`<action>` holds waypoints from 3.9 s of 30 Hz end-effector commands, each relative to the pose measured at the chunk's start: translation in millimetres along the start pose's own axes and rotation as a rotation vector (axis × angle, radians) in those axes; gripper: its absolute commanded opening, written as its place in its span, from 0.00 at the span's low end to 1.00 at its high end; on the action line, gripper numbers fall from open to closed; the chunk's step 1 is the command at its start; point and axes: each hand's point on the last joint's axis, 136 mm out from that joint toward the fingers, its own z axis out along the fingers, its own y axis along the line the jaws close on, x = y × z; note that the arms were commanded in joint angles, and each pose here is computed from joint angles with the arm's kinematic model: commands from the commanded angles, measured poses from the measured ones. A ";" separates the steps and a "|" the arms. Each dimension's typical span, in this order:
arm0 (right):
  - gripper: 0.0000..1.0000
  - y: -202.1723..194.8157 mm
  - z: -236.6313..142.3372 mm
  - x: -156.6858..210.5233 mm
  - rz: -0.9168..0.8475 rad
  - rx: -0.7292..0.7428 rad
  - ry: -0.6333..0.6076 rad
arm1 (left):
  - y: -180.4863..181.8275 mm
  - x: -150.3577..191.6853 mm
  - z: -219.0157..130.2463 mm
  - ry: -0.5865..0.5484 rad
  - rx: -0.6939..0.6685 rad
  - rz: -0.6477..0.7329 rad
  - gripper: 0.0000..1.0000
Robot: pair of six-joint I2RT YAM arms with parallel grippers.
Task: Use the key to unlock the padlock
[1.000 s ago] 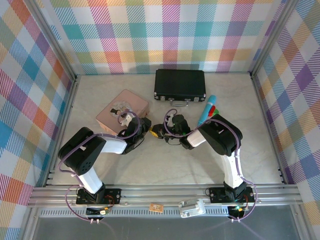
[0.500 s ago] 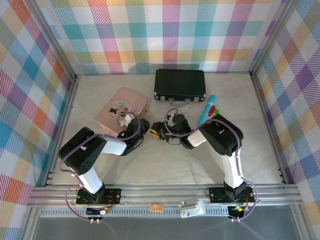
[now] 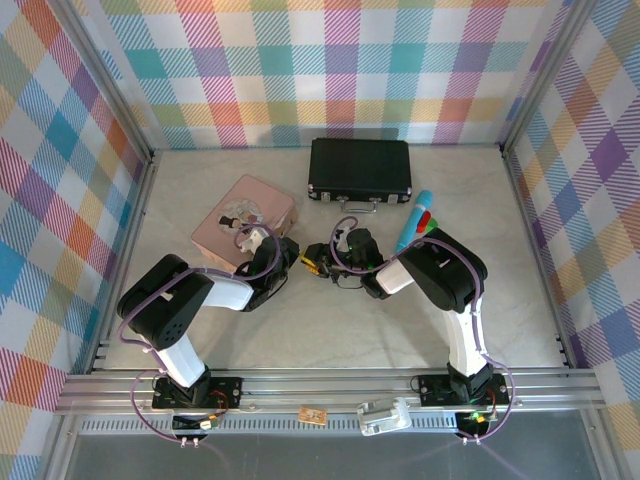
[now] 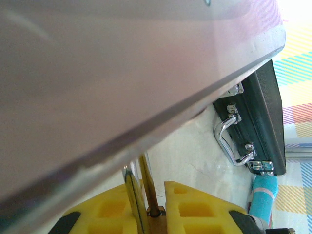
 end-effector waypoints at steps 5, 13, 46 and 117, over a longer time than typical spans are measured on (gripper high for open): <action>0.16 30.0 6.8 -10.0 -0.028 -0.075 -0.019 | -7.3 9.2 -4.7 0.049 0.047 -0.083 0.00; 0.01 31.9 11.5 -11.2 -0.038 -0.067 -0.013 | -5.9 10.1 -7.2 0.056 0.054 -0.086 0.00; 0.00 45.4 6.4 7.7 -0.095 -0.054 0.046 | -0.3 8.9 7.4 0.030 0.030 -0.081 0.20; 0.43 -3.5 -69.1 25.2 -0.469 0.442 0.200 | 40.3 -12.0 -71.6 0.143 -0.122 0.267 0.68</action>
